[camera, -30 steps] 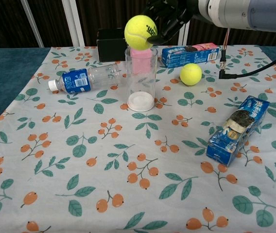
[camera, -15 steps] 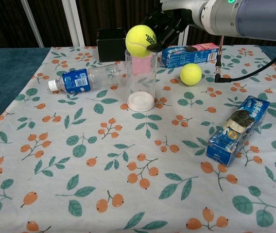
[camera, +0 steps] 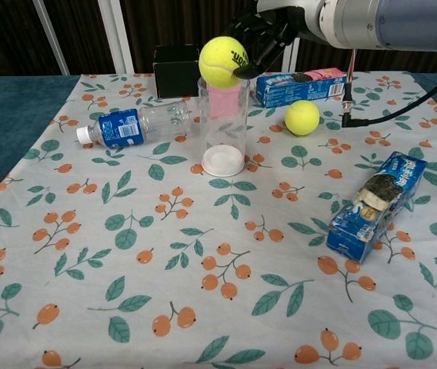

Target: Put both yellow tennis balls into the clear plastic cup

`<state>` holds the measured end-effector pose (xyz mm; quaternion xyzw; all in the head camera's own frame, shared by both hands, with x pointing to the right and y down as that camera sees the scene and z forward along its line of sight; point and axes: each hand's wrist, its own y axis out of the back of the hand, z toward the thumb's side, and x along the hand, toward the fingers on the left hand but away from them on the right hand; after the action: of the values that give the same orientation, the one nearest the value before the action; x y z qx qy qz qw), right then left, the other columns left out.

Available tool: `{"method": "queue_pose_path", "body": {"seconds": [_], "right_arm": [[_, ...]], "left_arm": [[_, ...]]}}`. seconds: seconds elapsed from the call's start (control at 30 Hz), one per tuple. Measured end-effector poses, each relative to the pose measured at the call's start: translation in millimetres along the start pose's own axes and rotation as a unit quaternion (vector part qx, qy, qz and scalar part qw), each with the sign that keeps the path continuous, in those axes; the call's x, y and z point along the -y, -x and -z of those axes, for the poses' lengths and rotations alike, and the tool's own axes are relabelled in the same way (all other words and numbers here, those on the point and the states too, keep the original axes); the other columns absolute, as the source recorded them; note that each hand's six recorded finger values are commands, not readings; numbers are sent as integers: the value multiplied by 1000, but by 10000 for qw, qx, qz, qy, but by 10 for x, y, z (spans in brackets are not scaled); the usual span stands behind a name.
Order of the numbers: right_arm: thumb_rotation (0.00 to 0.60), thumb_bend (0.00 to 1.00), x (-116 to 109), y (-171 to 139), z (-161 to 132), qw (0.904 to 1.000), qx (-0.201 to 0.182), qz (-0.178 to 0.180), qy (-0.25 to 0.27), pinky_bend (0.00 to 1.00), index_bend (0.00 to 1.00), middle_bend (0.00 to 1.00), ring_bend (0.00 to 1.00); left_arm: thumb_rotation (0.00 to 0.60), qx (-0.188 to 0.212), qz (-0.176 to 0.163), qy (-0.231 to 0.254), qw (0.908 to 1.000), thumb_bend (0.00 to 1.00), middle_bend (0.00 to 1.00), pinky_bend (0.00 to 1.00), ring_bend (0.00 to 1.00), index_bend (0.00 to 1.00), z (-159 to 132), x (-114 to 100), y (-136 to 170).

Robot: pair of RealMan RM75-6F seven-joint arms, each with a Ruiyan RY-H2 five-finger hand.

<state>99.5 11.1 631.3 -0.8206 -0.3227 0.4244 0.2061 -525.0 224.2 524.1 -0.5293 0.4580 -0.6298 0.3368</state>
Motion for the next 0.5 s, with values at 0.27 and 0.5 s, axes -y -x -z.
{"method": "queue_pose_path", "body": {"seconds": [0.27, 0.5], "right_arm": [[600, 308, -13, -29, 2, 10000, 15, -49, -63, 0, 217, 62, 34], [600, 177, -2, -26, -6, 10000, 30, -64, -45, 0, 103, 25, 17]], "left_arm": [[600, -18, -9, -11, 10000, 88, 0, 40, 0, 34, -2, 0, 4], [600, -28, -18, -10, 10000, 88, 0, 40, 0, 34, -1, -2, 3]]}}
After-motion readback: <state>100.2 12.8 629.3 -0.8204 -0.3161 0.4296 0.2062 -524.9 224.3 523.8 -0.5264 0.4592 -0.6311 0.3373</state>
